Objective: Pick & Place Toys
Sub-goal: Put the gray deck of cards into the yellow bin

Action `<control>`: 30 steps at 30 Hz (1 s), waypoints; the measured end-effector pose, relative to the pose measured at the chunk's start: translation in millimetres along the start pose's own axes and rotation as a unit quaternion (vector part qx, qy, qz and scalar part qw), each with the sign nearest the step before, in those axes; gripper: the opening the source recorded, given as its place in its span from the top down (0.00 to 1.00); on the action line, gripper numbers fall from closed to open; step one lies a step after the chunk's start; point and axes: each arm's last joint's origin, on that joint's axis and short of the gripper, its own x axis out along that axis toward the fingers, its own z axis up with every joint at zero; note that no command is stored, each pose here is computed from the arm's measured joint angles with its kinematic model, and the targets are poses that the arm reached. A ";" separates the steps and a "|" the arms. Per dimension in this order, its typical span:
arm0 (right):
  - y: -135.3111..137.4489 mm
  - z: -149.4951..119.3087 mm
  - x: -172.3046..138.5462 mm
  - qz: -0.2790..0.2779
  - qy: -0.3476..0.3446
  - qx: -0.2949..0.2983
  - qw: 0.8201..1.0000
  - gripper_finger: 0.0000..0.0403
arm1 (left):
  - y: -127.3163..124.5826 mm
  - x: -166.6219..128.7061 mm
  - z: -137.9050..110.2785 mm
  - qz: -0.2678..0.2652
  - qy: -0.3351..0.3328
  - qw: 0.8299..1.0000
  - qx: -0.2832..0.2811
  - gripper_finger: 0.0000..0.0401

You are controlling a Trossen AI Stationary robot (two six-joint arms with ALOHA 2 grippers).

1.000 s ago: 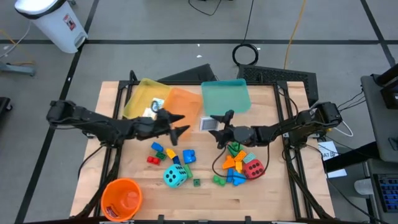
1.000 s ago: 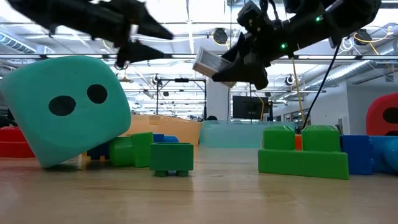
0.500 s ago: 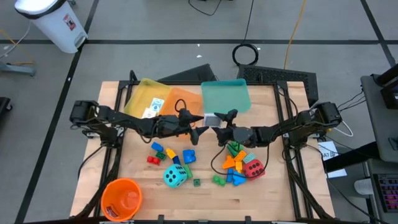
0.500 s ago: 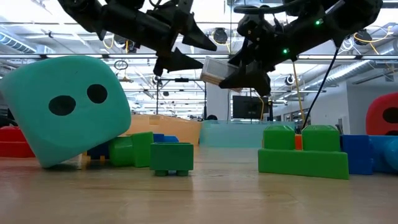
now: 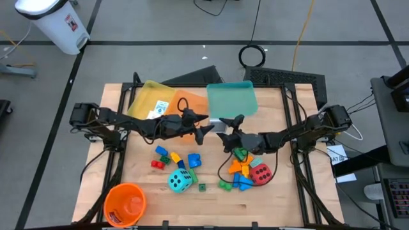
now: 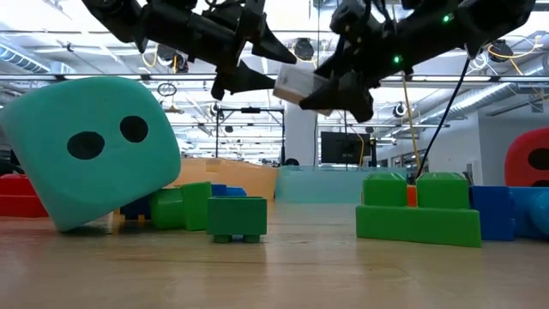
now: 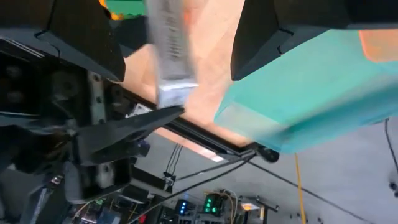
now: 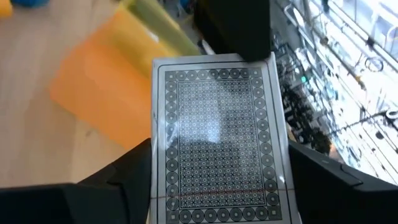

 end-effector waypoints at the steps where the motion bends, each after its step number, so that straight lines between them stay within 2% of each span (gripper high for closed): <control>1: -0.7 1.1 -0.1 -0.002 -0.005 0.002 1.000 0.32 | -0.5 -0.1 -0.1 -0.009 0.003 1.000 -0.005 0.26; 5: -5.0 5.1 0.3 -0.016 -0.024 0.022 0.999 0.34 | -1.8 0.5 -2.6 -0.028 0.016 0.999 -0.018 0.26; 13: -4.0 7.2 -0.1 0.008 -0.051 0.025 0.998 0.33 | -1.9 0.6 -2.4 -0.034 0.018 0.999 -0.026 0.29; 17: -4.2 6.9 0.1 0.006 -0.049 0.031 0.998 0.33 | -2.4 0.7 -2.7 -0.055 0.029 0.997 -0.042 0.44; 23: -3.8 6.4 0.1 0.008 -0.046 0.054 0.997 0.29 | 2.1 2.3 -2.1 -0.069 0.042 0.996 -0.048 0.80; 24: -3.6 6.2 0.1 0.009 -0.045 0.064 0.997 0.28 | 3.5 2.8 -1.6 -0.068 0.042 0.996 -0.049 0.84; 28: -4.2 7.6 -0.4 0.013 -0.050 0.135 0.990 0.23 | 10.4 -0.1 7.1 -0.068 0.037 0.997 -0.029 0.84; 30: -6.3 9.3 -3.2 0.014 -0.050 0.149 0.988 0.21 | 14.9 -6.1 17.1 -0.065 0.033 0.997 -0.015 0.84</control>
